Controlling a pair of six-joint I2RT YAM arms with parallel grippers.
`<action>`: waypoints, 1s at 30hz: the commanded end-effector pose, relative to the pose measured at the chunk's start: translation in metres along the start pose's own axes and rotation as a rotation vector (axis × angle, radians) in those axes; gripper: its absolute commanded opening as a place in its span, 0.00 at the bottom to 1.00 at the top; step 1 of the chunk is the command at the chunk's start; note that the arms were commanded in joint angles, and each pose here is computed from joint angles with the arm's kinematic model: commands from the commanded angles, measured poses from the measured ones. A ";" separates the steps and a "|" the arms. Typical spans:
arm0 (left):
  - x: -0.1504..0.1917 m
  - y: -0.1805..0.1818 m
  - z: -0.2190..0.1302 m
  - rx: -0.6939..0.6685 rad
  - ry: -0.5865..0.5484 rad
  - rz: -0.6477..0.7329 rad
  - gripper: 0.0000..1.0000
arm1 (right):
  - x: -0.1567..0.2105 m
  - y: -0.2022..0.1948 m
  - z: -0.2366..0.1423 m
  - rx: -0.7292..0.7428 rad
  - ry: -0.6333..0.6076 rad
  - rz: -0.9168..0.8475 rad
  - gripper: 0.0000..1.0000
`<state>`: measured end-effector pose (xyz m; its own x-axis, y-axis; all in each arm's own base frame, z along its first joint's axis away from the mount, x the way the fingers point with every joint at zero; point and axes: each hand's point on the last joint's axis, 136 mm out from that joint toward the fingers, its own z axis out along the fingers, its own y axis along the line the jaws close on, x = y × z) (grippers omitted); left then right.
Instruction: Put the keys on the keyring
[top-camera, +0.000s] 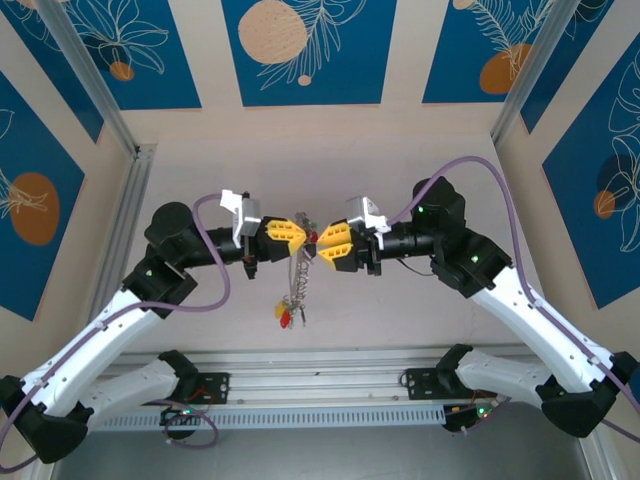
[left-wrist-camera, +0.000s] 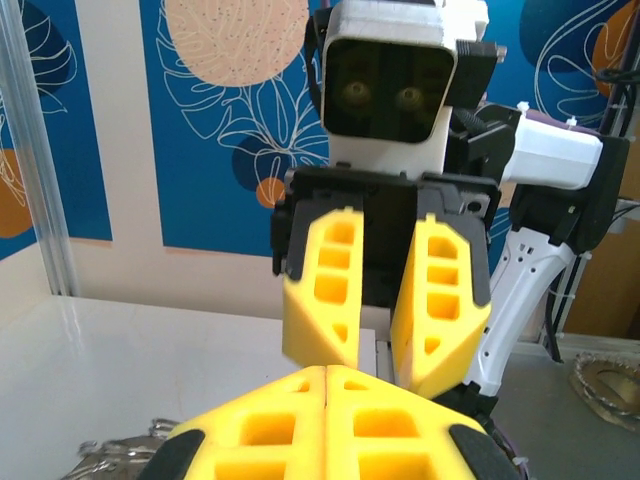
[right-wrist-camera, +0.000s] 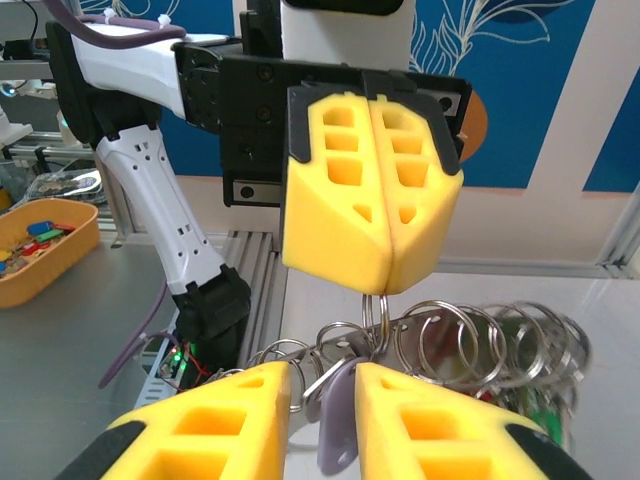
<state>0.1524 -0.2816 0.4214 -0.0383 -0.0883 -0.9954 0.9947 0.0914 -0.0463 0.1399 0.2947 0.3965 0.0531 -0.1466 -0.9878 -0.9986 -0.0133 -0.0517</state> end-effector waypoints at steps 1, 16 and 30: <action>-0.030 -0.014 -0.004 0.054 -0.107 0.059 0.00 | -0.021 0.006 -0.002 -0.023 -0.045 -0.041 0.24; -0.033 -0.016 -0.001 0.096 -0.159 0.017 0.00 | -0.028 0.004 0.000 -0.030 -0.061 -0.065 0.20; -0.032 -0.017 -0.001 0.108 -0.169 0.011 0.00 | -0.026 -0.001 0.001 -0.002 -0.052 -0.060 0.25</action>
<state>0.1484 -0.2842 0.4361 -0.0822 -0.2014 -0.9761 0.9959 0.0206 -0.0881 0.1427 0.3000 0.4114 0.0876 -0.1139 -0.9896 -0.9960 -0.0250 -0.0853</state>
